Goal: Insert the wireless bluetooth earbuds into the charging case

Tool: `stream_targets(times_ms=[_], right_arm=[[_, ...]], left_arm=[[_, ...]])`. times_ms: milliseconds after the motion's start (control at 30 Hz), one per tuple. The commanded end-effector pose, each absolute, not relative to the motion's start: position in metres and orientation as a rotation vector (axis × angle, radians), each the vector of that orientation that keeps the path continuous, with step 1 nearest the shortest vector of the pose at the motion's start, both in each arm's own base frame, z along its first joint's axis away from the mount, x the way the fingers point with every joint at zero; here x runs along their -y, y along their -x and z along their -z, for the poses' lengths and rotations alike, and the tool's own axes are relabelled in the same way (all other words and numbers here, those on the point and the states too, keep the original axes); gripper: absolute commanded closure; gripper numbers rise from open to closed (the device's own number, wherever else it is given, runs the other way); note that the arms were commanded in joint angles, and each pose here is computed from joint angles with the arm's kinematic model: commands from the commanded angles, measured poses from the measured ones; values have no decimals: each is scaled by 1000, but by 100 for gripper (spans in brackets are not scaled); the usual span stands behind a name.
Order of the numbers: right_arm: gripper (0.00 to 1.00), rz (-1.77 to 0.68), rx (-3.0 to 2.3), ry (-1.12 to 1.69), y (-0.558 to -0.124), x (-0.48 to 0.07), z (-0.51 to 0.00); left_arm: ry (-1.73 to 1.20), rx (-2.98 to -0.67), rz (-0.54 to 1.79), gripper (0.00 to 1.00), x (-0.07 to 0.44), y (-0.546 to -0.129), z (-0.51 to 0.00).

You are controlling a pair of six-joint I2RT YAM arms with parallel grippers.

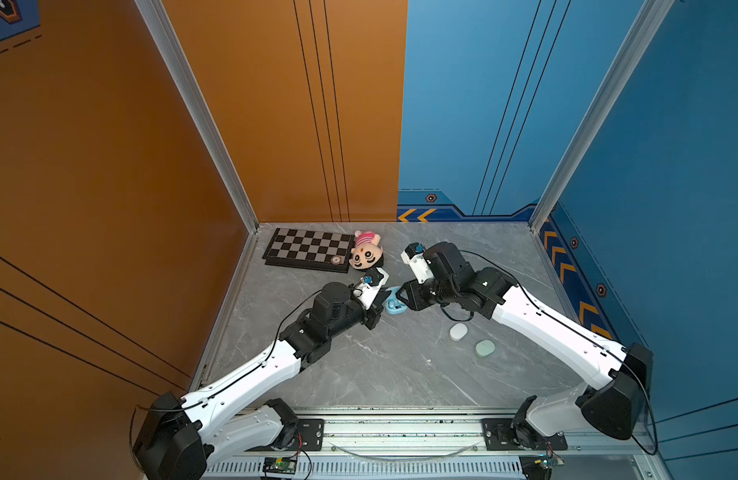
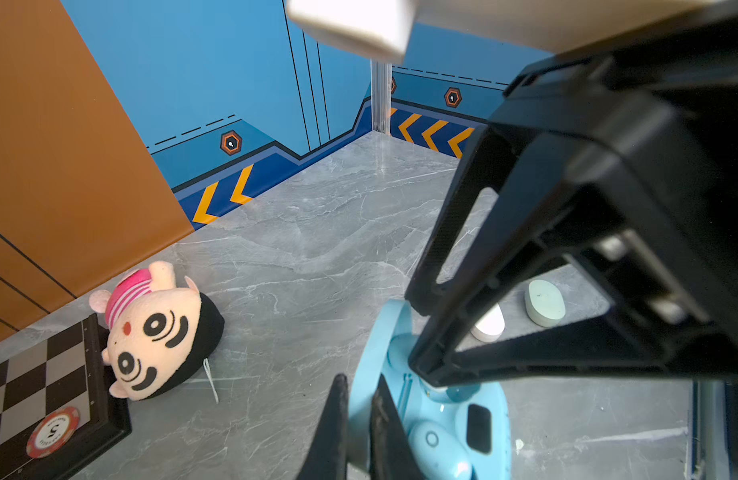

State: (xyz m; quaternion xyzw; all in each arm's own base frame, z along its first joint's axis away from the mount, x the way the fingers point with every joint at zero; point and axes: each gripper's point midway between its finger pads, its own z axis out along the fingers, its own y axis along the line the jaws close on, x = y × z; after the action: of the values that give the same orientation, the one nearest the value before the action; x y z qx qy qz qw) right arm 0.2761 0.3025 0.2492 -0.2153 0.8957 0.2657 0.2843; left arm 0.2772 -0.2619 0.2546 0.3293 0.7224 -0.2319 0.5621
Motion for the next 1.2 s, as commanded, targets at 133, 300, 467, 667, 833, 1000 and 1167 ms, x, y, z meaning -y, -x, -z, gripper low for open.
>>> stream_targets(times_ms=[133,300,467,667,833,1000,1167], right_arm=[[67,-766,-2374,527,-283,-308,-258],[72,-786,-2375,515,-286,-312,-258],[72,-781,-2388,517,-286,-313,-252],[75,-795,-2392,532,-282,-314,-251],[81,-809,-2384,552,-276,-316,-253],[84,-802,-2373,584,-270,-313,-253],[87,-804,-2362,608,-266,-311,-254]], left_arm=[[-776,-1626,548,100,267,-277,-280],[-778,-1622,547,100,268,-278,-281],[-774,-1620,544,100,267,-278,-283],[-767,-1620,537,100,266,-279,-284],[-758,-1623,526,100,265,-280,-283],[-734,-1624,519,100,262,-283,-286],[-727,-1621,522,100,261,-283,-288]])
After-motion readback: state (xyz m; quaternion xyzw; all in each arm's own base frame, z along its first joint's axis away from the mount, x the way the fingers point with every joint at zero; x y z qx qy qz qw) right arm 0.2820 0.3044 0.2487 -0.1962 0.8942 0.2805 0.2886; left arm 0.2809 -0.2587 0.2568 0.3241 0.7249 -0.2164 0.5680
